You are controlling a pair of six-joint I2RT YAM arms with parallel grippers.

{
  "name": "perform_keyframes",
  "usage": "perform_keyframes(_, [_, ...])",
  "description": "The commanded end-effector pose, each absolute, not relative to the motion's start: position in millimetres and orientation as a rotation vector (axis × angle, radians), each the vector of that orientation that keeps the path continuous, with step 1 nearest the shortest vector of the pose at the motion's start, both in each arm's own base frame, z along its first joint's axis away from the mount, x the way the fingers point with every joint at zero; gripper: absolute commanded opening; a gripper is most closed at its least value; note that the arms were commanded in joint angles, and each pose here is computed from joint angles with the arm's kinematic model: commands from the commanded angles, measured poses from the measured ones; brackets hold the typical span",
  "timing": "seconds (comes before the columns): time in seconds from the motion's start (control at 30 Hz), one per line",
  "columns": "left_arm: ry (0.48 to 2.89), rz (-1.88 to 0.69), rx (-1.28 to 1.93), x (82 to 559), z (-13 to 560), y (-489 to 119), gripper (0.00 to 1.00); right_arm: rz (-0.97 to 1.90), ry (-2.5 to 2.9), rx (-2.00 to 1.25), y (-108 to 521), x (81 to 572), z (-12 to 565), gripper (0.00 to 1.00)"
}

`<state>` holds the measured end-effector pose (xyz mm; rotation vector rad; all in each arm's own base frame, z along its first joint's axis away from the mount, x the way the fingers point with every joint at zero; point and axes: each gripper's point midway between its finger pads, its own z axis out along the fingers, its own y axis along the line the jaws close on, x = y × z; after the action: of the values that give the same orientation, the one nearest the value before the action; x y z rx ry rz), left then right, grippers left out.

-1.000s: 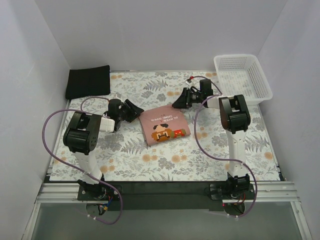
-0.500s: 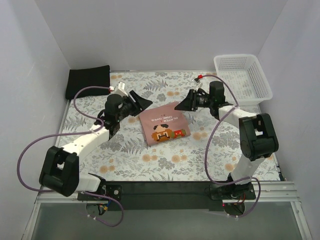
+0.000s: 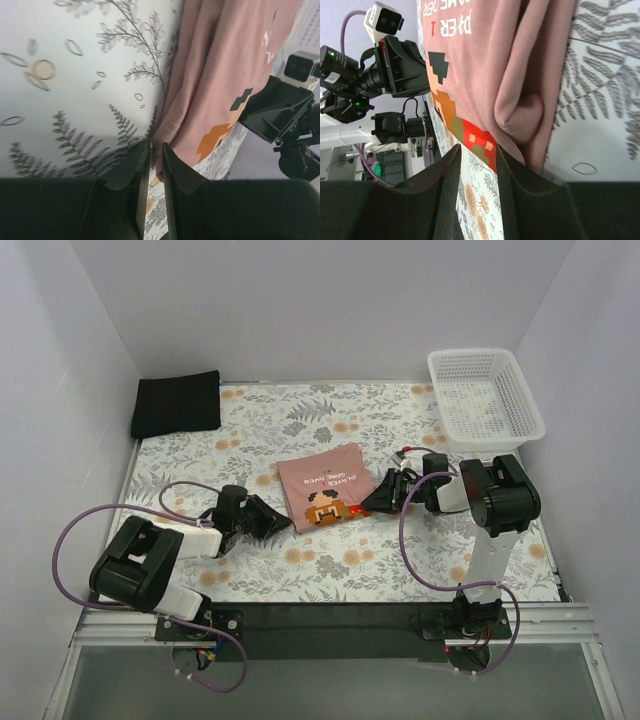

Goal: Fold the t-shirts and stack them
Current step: Neatly place the folded tshirt to the corner

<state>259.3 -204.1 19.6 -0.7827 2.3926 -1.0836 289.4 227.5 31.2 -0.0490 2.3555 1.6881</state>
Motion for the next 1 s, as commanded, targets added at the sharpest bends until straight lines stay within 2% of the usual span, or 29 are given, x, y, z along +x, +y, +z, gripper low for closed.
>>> perform_keyframes(0.0, [2.344, -1.089, -0.837, 262.1, 28.9, -193.8, 0.15, 1.633, 2.275, -0.062, 222.7, 303.0, 39.7, 0.41])
perform_keyframes(0.23, [2.204, -1.033, -0.696, 293.5, 101.9, -189.6, 0.26, 1.620, 2.098, -0.186, 241.8, 329.4, 115.8, 0.42])
perform_keyframes(0.4, [2.144, -1.063, -0.618, 325.7, 133.2, -203.0, 0.29, 1.593, 2.049, -0.168, 254.7, 367.7, 133.1, 0.42])
perform_keyframes(0.53, [2.200, -1.124, -0.620, 344.9, 108.5, -222.5, 0.27, 1.588, 2.077, -0.116, 268.6, 395.7, 113.7, 0.42])
perform_keyframes(0.7, [2.309, -1.064, -0.694, 357.3, 51.6, -226.7, 0.21, 1.552, 2.099, -0.044, 270.0, 419.7, 86.0, 0.42])
perform_keyframes(0.83, [2.373, -1.010, -0.774, 353.4, 14.8, -216.9, 0.17, 1.529, 2.169, 0.050, 256.4, 422.8, 38.8, 0.43])
perform_keyframes(0.97, [2.401, -0.962, -0.851, 345.4, -8.6, -196.7, 0.15, 1.499, 2.162, 0.104, 236.8, 423.1, 22.7, 0.43])
